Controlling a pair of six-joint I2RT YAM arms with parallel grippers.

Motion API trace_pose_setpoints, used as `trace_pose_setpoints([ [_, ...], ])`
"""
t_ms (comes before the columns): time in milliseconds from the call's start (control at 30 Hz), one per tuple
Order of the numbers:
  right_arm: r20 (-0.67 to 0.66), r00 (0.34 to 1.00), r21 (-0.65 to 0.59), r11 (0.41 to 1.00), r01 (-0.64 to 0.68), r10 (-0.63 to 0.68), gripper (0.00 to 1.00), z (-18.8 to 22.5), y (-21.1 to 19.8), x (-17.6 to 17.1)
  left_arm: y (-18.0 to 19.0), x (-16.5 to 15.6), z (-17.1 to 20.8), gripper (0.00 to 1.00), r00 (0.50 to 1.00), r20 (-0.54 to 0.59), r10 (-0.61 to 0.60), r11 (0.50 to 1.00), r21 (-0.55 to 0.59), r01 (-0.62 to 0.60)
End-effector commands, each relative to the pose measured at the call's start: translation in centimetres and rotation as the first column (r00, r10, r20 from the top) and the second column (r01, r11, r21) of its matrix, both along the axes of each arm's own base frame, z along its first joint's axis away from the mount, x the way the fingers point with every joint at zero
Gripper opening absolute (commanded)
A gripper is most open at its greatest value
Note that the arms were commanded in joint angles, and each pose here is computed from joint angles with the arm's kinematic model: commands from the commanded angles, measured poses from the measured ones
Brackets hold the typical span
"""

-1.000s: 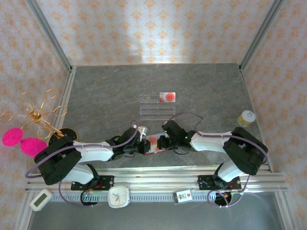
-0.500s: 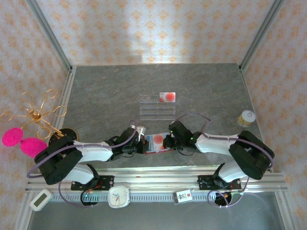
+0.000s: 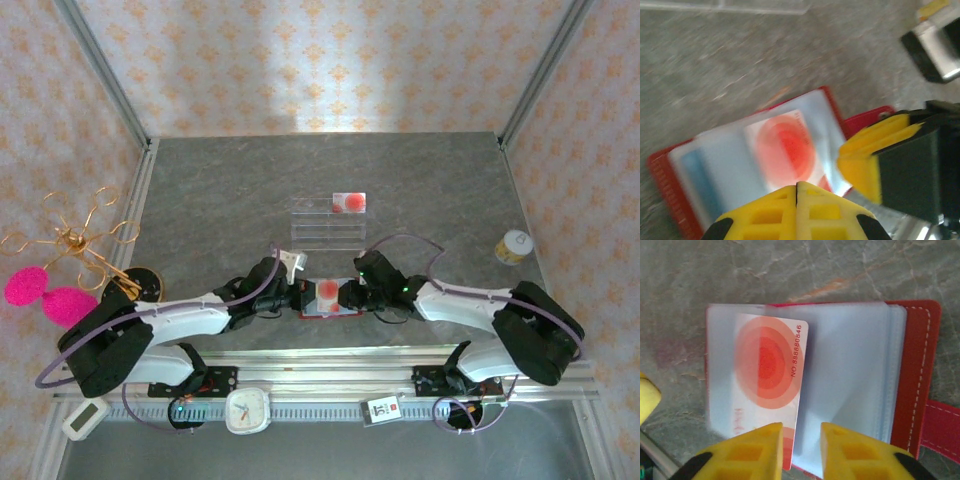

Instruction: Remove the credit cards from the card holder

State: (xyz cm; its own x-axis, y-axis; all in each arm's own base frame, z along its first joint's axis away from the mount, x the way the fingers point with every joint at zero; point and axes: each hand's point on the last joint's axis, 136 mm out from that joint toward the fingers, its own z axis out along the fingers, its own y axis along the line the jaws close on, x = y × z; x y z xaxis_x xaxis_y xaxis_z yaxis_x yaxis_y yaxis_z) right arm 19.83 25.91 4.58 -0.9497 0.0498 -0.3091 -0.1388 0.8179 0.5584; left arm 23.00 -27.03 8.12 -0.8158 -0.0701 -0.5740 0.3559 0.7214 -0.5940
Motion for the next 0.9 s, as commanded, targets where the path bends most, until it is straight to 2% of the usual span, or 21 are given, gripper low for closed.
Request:
trace_pose_setpoints([
  [0,0.04,0.999,0.011,1.0,-0.001,0.001,0.27,1.4,0.0,0.9,-2.3,0.2,0.8,0.0,0.997,0.029,-0.066,0.998,-0.021,0.067],
  [133,0.024,1.0,0.048,0.999,-0.008,0.007,0.29,1.5,0.2,1.3,-2.9,0.4,-0.9,0.0,0.997,-0.004,-0.073,0.997,0.01,0.073],
  [400,0.005,0.997,0.095,0.993,-0.074,0.073,0.32,1.4,1.8,1.0,-0.8,0.2,-1.9,0.0,0.999,0.002,-0.035,0.994,0.099,0.035],
  [867,-0.042,0.997,0.071,0.995,-0.066,0.069,0.3,-0.7,2.3,1.5,1.4,-0.6,-6.7,0.0,0.997,-0.078,0.019,0.974,0.225,-0.001],
])
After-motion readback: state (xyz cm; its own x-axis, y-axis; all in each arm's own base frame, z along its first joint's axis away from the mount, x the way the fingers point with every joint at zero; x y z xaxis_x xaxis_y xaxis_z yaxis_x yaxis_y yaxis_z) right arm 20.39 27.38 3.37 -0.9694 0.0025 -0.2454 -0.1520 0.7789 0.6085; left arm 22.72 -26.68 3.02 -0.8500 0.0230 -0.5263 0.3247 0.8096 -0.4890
